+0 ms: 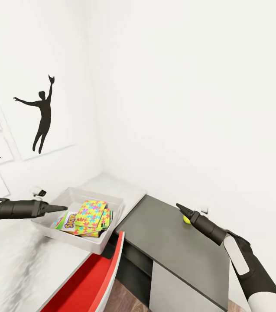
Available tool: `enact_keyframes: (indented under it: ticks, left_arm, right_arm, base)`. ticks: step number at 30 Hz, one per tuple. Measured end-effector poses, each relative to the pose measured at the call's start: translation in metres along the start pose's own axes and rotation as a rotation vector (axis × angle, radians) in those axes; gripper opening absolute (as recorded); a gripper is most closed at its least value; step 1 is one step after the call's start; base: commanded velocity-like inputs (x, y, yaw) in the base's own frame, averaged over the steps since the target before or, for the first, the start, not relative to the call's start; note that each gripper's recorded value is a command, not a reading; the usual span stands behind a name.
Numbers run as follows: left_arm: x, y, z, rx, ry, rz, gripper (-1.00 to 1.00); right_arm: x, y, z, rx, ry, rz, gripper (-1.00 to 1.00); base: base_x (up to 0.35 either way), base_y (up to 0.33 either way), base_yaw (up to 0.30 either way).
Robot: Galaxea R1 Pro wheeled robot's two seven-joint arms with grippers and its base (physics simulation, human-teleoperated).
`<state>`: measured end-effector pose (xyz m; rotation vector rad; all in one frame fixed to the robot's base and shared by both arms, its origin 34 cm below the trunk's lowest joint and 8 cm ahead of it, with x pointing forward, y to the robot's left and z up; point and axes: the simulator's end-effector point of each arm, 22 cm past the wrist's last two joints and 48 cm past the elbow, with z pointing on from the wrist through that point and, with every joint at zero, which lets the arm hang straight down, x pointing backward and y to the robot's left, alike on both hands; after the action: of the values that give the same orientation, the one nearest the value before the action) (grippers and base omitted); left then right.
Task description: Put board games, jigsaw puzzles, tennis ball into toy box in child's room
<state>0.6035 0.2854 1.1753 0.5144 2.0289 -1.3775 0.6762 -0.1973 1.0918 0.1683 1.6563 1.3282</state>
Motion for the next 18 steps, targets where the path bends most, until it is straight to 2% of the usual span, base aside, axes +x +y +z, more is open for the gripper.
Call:
enact_keyframes:
  ticks: [3,7,13,18]
  left_arm:
    - [-0.005,-0.011,0.001,0.004,0.009,0.037,1.00]
    - [-0.011,-0.028,0.006,0.023,0.018,0.061,1.00]
    - [-0.014,-0.047,0.023,0.066,0.025,0.072,1.00]
    - [-0.014,-0.052,0.034,0.089,0.027,0.078,1.00]
  right_arm:
    - [0.000,0.000,0.000,0.001,0.000,0.000,1.00]
    - [0.000,0.000,0.000,0.002,-0.001,0.000,1.00]
    - [0.000,-0.003,0.000,0.012,-0.002,-0.003,1.00]
    - [-0.004,-0.004,-0.002,0.017,-0.015,-0.019,1.00]
  base:
    - [0.000,0.000,-0.003]
    - [0.000,0.000,-0.001]
    - [0.000,0.000,0.000]
    - [0.000,0.000,0.000]
